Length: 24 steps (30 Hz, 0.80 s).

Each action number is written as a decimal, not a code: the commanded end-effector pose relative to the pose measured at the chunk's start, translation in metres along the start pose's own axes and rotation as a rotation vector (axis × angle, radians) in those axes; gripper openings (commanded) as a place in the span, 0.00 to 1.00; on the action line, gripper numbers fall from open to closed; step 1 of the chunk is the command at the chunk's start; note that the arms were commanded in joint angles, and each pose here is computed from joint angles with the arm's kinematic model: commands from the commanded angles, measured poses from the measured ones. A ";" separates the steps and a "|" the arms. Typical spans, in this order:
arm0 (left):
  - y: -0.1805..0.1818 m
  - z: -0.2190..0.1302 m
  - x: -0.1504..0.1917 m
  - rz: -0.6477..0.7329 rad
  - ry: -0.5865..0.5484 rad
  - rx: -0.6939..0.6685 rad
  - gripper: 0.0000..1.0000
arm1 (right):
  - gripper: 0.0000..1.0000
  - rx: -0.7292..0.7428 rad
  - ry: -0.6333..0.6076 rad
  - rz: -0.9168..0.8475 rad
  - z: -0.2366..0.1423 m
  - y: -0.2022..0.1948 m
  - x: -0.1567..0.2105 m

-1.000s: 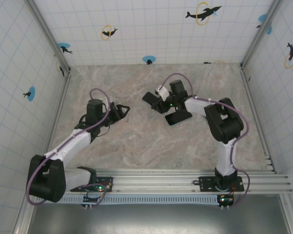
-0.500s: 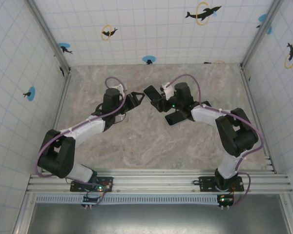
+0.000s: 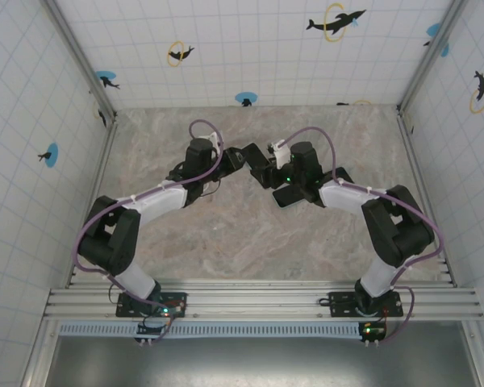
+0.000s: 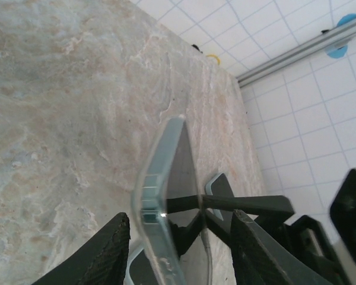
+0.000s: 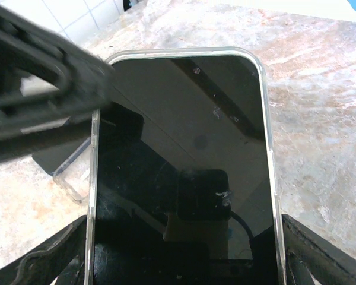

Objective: Take the phone out of the phone case

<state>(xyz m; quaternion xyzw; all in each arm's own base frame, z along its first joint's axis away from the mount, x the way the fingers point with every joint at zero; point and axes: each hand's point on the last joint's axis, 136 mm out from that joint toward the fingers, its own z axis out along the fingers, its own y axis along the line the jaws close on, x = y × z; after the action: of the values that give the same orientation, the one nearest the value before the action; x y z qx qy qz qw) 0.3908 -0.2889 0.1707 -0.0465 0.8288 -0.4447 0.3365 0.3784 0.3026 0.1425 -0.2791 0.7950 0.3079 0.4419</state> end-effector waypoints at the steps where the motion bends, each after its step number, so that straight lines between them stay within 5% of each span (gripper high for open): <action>1: -0.019 0.007 -0.008 0.018 -0.005 0.046 0.45 | 0.51 -0.044 -0.152 -0.026 -0.016 0.015 -0.043; 19: -0.041 0.013 -0.018 0.037 0.000 0.120 0.11 | 0.53 -0.085 -0.200 -0.008 -0.028 0.025 -0.046; 24: -0.056 0.009 -0.028 0.047 -0.016 0.158 0.09 | 0.74 -0.063 -0.191 -0.002 -0.032 0.022 -0.040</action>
<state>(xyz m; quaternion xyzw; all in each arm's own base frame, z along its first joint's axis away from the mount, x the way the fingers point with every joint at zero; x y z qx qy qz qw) 0.3973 -0.3109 0.1942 -0.0232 0.8134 -0.4800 0.3279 0.3719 0.2982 0.1677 -0.2494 0.7730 0.3436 0.4714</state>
